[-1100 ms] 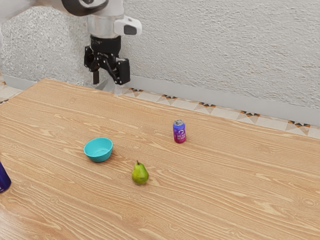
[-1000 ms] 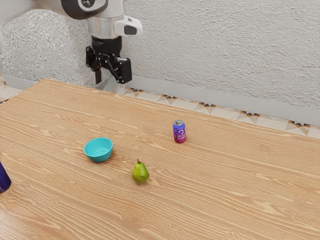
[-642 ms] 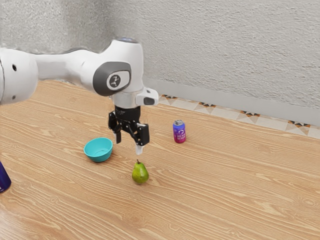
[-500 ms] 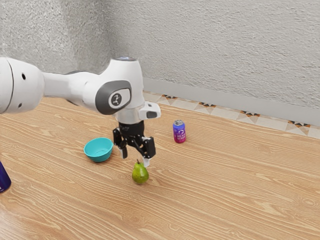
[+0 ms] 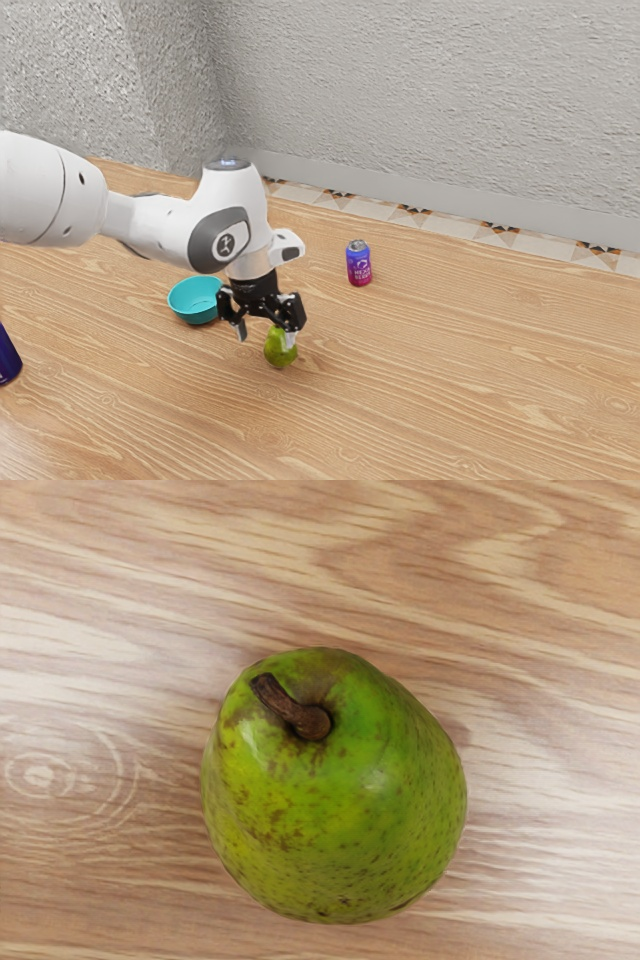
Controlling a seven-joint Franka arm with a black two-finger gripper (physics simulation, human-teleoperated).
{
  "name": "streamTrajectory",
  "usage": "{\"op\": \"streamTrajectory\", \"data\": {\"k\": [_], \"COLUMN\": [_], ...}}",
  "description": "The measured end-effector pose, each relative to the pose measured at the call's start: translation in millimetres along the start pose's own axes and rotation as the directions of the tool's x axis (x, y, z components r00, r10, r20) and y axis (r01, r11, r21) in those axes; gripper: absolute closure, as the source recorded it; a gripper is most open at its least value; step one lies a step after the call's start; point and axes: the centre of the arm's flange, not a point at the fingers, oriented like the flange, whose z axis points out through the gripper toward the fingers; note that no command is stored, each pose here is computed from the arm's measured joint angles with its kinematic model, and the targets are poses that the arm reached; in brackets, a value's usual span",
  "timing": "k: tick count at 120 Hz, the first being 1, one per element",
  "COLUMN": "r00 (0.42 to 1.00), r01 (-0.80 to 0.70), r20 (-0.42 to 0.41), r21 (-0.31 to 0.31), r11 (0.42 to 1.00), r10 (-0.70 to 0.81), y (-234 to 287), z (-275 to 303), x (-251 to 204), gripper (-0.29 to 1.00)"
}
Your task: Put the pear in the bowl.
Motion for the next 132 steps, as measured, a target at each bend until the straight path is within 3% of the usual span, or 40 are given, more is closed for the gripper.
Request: {"op": "streamTrajectory", "data": {"k": [21, 89, 132], "r00": [0.997, 0.989, 0.990], "r01": [0.025, 0.067, 0.060], "r20": [-0.070, -0.131, -0.129], "r21": [-0.012, -0.032, -0.028], "r11": [1.000, 0.997, 0.998], "r10": [-0.026, -0.070, -0.063], "y": [-1, -2, 2], "z": [14, 50, 49], "x": [11, 11, 10], "gripper": [0.00, 0.00, 0.26]}}
